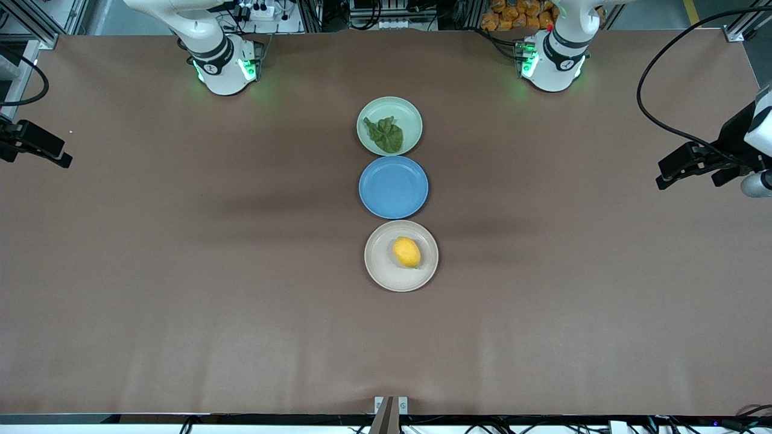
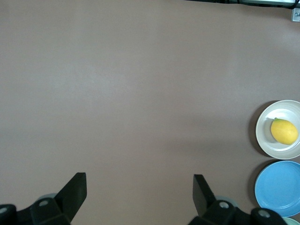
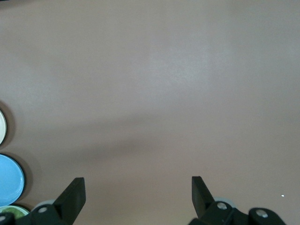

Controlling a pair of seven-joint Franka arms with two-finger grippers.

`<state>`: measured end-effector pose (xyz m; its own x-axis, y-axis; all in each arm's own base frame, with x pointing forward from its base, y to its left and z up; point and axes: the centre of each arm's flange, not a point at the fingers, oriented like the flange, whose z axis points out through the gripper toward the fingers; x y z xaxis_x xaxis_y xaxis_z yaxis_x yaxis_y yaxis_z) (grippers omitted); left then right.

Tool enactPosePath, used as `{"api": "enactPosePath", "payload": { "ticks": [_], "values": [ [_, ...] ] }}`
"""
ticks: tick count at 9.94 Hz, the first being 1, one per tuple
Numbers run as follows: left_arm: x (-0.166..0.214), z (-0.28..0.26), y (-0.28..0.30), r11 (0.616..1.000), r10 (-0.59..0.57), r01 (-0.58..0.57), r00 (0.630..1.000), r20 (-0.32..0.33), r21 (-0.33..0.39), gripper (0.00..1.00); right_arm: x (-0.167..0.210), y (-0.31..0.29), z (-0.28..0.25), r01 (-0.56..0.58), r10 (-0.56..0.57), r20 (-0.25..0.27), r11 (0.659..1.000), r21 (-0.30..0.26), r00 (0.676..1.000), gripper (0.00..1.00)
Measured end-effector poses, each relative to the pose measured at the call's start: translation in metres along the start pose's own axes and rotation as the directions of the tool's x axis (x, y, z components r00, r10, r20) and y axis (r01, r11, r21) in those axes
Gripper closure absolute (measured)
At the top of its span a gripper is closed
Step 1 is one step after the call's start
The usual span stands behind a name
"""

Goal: Pick lemon and lettuce from plates
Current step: 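Move the left gripper toward the lemon on the cream plate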

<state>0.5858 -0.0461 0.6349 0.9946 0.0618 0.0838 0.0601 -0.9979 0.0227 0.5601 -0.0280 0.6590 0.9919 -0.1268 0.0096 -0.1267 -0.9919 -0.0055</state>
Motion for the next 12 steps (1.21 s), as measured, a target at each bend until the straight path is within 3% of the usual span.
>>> {"api": "enactPosePath", "payload": {
  "ticks": [8,10,12],
  "values": [
    [0.002,0.016,0.006,1.0,0.01,-0.01,1.0,0.025,0.0,0.0,0.004,-0.005,0.004,0.007,-0.007,-0.001,1.0,0.001,1.0,0.0],
    [0.011,0.031,0.025,0.999,0.027,-0.027,1.0,0.015,-0.018,0.0,0.004,-0.005,0.005,0.007,-0.007,-0.001,1.0,0.0,1.0,0.0],
    [0.021,0.063,0.074,0.998,-0.029,0.03,1.0,0.007,-0.047,0.0,0.005,-0.005,0.008,0.008,-0.008,0.006,1.0,0.0,1.0,0.0]
  ]
}}
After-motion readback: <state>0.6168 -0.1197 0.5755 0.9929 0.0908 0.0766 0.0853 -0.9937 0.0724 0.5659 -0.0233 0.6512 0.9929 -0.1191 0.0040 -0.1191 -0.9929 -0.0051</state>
